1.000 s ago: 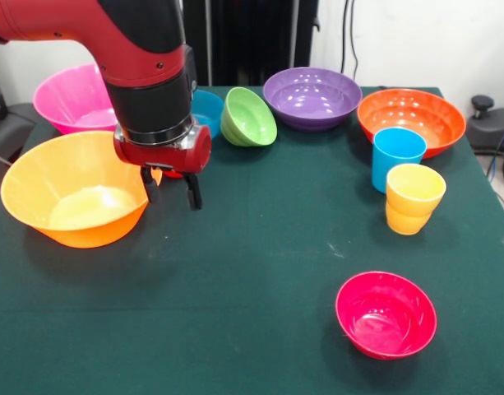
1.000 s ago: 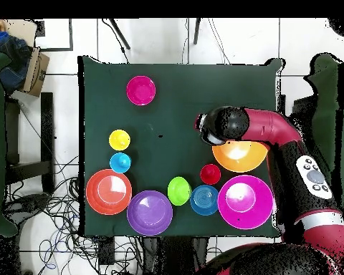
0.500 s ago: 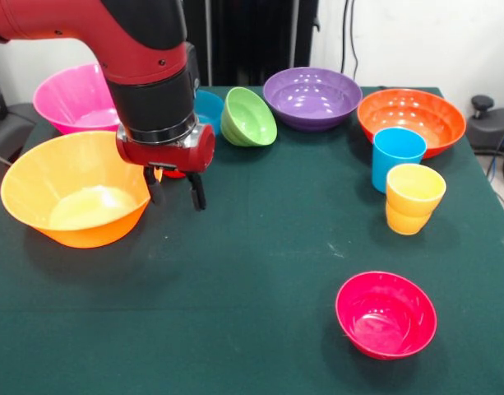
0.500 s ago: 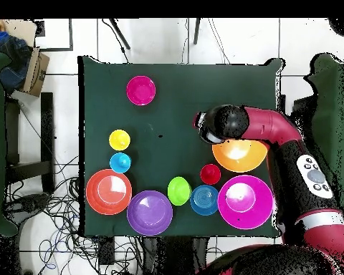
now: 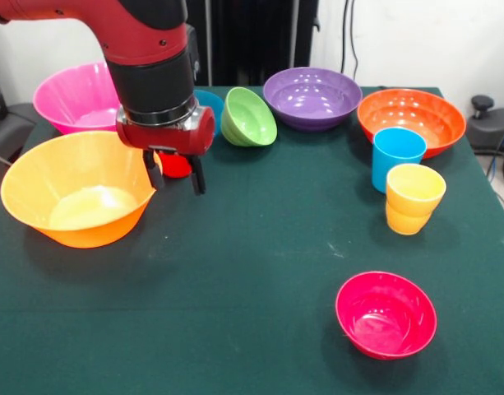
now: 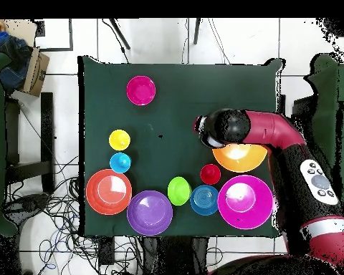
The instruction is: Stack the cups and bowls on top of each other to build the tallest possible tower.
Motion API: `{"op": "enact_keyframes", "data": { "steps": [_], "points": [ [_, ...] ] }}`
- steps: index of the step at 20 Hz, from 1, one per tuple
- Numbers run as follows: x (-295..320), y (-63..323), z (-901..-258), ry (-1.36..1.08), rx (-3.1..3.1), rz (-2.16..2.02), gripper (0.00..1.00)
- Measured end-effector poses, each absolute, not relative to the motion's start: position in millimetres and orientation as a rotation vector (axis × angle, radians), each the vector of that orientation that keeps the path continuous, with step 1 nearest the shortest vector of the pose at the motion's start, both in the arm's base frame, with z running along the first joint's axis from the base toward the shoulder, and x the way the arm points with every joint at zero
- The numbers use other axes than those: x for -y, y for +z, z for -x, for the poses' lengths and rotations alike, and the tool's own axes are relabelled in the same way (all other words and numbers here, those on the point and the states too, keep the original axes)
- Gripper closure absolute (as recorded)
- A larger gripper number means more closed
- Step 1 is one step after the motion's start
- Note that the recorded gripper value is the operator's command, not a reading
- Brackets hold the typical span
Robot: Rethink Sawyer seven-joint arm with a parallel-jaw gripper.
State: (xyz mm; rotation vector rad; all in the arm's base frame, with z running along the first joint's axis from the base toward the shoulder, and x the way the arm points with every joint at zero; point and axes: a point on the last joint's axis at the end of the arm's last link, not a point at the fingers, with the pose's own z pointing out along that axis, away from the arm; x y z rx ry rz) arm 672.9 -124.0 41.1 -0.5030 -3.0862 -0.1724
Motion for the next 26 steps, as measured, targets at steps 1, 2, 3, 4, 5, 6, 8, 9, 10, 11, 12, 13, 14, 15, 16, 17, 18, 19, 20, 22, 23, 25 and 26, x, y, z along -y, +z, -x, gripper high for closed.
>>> {"op": "enact_keyframes", "data": {
  "steps": [1,2,3,4,5,6,8,9,10,11,12,13,14,15,16,17,18,19,20,22,23,25,26],
  "points": [
    [125.0,41.9,-671.2,-0.172,3.085,0.504,0.0],
    [126.6,43.0,-669.3,-0.171,3.083,0.506,0.0],
    [127.2,43.3,-667.8,-0.17,3.081,0.506,0.0],
    [127.5,43.4,-667.2,-0.17,3.08,0.507,0.0],
    [127.9,43.1,-664.6,-0.171,3.076,0.507,0.0],
    [127.6,42.8,-663.1,-0.172,3.073,0.506,0.0],
    [126.0,41.8,-660.4,-0.175,3.068,0.501,0.0],
    [125.4,41.5,-659.5,-0.176,3.066,0.5,0.0],
    [125.1,41.3,-659.2,-0.176,3.065,0.499,0.0],
    [125.0,41.3,-659.1,-0.176,3.065,0.499,0.0],
    [125.0,41.3,-659.0,-0.176,3.065,0.499,0.0],
    [125.0,41.2,-659.0,-0.176,3.065,0.499,0.0],
    [125.0,41.3,-659.0,-0.176,3.065,0.499,0.0],
    [125.2,41.3,-659.1,-0.176,3.065,0.5,0.0],
    [125.7,41.3,-658.9,-0.176,3.065,0.501,0.0],
    [126.1,41.3,-658.9,-0.176,3.065,0.502,0.0],
    [127.1,41.3,-658.7,-0.177,3.065,0.504,0.0],
    [127.7,41.3,-658.6,-0.177,3.064,0.506,0.0],
    [129.5,41.3,-658.2,-0.177,3.064,0.51,0.0],
    [132.3,41.3,-657.4,-0.178,3.062,0.517,0.0],
    [134.2,41.1,-656.7,-0.179,3.061,0.521,0.0],
    [138.4,41.0,-655.2,-0.18,3.059,0.531,0.0],
    [140.2,40.9,-654.6,-0.18,3.058,0.535,0.0]
  ]
}}
